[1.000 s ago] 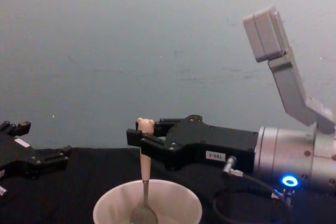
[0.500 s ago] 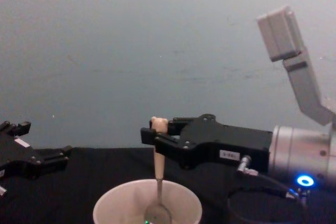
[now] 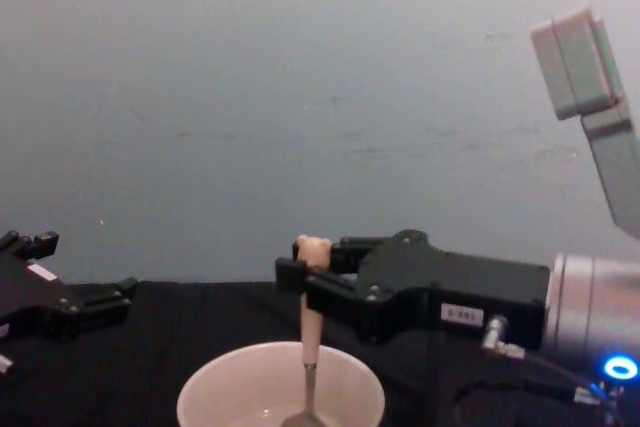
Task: Pick up the stirring spoon with one hand, stir inside the cup, then place it back in its original position.
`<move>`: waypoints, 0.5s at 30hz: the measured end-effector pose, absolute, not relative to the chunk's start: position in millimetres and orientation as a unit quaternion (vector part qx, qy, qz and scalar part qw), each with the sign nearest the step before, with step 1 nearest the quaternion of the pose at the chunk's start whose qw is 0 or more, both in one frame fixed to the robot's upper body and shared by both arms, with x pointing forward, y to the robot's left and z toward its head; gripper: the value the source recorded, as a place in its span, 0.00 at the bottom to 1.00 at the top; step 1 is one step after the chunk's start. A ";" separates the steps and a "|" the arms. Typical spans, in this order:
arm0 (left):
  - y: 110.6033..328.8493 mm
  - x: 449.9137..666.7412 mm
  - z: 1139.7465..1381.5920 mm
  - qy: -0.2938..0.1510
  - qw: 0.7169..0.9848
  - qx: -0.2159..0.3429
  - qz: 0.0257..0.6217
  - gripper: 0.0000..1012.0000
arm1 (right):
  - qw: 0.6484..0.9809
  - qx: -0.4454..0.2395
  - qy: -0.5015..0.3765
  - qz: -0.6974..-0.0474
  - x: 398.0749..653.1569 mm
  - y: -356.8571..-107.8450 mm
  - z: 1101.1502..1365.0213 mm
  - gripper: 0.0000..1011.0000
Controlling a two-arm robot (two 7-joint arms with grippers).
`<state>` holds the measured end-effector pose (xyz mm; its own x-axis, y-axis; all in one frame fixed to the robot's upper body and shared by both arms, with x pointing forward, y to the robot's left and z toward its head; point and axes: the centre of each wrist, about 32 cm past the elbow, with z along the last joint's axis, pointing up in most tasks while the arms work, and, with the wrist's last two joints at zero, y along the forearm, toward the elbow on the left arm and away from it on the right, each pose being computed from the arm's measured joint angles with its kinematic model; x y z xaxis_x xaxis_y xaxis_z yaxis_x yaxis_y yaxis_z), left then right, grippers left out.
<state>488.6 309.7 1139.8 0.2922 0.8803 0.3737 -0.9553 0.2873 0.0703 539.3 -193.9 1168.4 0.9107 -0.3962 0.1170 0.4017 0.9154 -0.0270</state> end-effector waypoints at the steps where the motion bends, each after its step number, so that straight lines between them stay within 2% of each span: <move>1: 309.7 488.6 1139.8 -0.132 0.791 0.142 0.580 0.99 | 0.978 -0.025 -0.054 -0.202 538.7 -192.9 1168.1 0.21; 15: 309.7 488.6 1139.8 -0.132 0.791 0.142 0.580 0.99 | 0.981 -0.010 -0.054 -0.186 546.1 -168.3 1167.0 0.21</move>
